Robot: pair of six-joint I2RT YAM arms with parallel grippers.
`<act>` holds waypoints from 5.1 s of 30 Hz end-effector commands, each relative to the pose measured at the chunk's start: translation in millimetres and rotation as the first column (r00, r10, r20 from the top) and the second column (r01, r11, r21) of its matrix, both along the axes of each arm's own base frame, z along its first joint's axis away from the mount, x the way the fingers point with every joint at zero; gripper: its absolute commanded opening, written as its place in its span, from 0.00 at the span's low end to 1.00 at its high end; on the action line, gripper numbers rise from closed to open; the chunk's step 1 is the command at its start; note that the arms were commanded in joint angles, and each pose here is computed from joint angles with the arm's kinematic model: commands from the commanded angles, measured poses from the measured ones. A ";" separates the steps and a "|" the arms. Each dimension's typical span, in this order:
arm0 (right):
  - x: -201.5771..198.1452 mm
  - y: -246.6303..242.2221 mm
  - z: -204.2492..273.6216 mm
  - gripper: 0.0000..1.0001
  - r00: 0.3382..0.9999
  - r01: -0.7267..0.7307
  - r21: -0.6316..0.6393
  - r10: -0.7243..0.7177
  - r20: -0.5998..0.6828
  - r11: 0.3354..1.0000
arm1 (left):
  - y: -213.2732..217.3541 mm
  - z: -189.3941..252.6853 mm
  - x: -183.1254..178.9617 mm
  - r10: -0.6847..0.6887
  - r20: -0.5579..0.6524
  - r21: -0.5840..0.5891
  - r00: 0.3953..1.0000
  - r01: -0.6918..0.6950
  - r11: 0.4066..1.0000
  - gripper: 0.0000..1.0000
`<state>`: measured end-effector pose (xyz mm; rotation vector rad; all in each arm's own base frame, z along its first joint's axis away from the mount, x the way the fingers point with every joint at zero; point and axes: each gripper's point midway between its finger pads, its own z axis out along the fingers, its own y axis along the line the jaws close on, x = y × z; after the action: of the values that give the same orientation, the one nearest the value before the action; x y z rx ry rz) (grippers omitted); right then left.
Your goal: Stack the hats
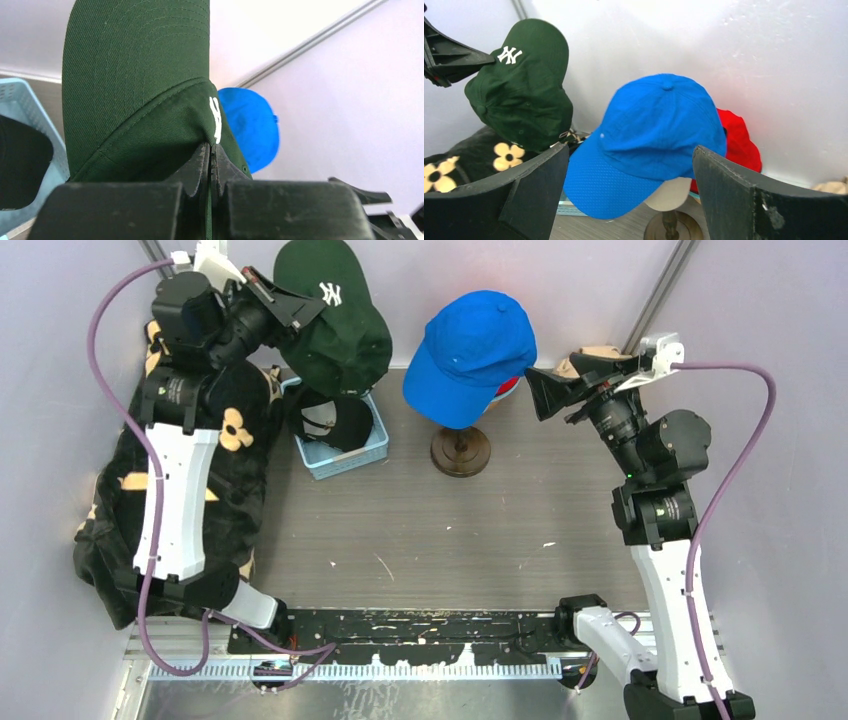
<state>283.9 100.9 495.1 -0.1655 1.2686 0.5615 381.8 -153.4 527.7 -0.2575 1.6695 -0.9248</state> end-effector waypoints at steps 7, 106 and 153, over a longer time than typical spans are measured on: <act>-11.0 42.8 49.5 0.96 0.971 -0.233 0.032 0.230 0.068 0.972 | -6.3 44.7 -65.4 -0.121 0.089 -0.011 0.989 0.123 0.992 0.00; -84.2 191.6 112.7 0.01 0.831 -0.182 -0.583 0.441 0.339 0.792 | -18.1 -4.0 -100.5 -0.232 0.095 -0.092 0.968 0.241 0.966 0.38; -41.5 221.4 77.3 0.01 0.756 -0.430 -0.520 0.609 0.240 0.738 | -53.3 -85.5 -107.3 -0.511 0.077 -0.389 0.856 0.498 0.775 0.56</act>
<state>252.8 326.6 530.1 -1.0624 1.0547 0.6669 285.0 -212.7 417.4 -0.1450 1.7090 -1.6704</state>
